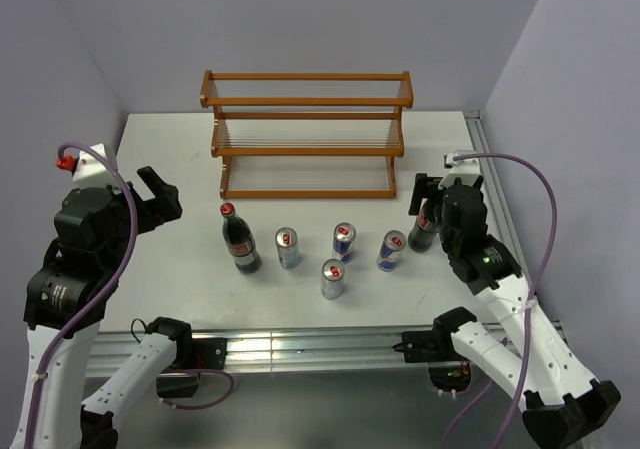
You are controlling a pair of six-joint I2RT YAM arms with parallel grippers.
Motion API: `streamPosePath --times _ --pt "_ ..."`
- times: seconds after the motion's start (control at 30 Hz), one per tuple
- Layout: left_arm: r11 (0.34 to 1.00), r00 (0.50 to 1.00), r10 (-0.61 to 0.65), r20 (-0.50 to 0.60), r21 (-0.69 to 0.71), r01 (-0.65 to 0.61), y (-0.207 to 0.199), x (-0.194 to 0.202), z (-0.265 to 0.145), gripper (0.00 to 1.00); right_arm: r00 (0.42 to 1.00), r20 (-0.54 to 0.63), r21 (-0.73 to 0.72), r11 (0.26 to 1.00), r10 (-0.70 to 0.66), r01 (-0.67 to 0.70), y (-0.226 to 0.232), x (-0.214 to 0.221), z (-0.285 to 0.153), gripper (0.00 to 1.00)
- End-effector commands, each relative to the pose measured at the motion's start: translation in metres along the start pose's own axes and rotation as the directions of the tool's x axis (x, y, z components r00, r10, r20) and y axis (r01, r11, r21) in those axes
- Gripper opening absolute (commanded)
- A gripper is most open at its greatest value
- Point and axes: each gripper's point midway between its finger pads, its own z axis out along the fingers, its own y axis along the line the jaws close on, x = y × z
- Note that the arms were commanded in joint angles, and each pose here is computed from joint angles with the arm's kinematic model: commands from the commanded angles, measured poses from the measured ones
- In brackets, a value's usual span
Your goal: Place and organize the beverage onto the shelf
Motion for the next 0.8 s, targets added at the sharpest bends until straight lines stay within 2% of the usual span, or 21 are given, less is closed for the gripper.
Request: streamPosePath --times 0.0,0.13,0.33,0.37,0.4,0.57,0.63,0.67,0.77 --pt "0.999 1.0 0.014 0.01 0.045 -0.014 -0.009 -0.002 0.004 1.0 0.992 0.127 0.045 0.999 0.017 -0.023 -0.004 -0.025 0.01 0.85" --pt "0.997 1.0 0.012 -0.007 0.073 -0.011 -0.014 0.002 0.004 0.99 0.992 0.127 0.075 0.997 0.004 -0.014 -0.005 -0.019 0.021 0.82" --pt "0.994 1.0 0.009 -0.019 0.106 -0.007 -0.02 0.004 0.004 1.0 0.991 0.132 0.081 0.997 -0.001 -0.01 -0.003 -0.011 0.035 0.66" --pt "0.994 1.0 0.012 -0.02 0.11 -0.01 -0.021 0.004 0.004 0.99 0.992 0.129 0.08 0.997 -0.004 -0.007 -0.002 -0.009 0.037 0.57" --pt "0.993 1.0 0.016 -0.021 0.115 -0.013 -0.022 0.004 0.003 0.99 0.991 0.135 0.078 0.997 -0.003 -0.007 -0.002 -0.011 0.038 0.52" --pt "0.992 1.0 0.021 -0.021 0.123 -0.018 -0.024 0.002 0.003 1.0 0.989 0.146 0.069 0.998 -0.008 -0.002 0.002 -0.017 0.042 0.31" --pt "0.99 1.0 0.02 -0.021 0.139 -0.017 -0.027 0.001 0.004 1.0 0.987 0.157 0.057 0.998 -0.016 0.007 0.005 -0.024 0.042 0.26" --pt "0.989 1.0 0.019 -0.021 0.147 -0.016 -0.029 0.001 0.006 1.0 0.987 0.16 0.033 0.999 -0.019 0.014 0.009 -0.027 0.042 0.14" --pt "0.981 1.0 0.014 -0.016 0.191 -0.01 -0.041 -0.006 0.008 1.0 0.983 0.181 -0.014 0.999 -0.04 0.043 0.019 -0.045 0.042 0.0"
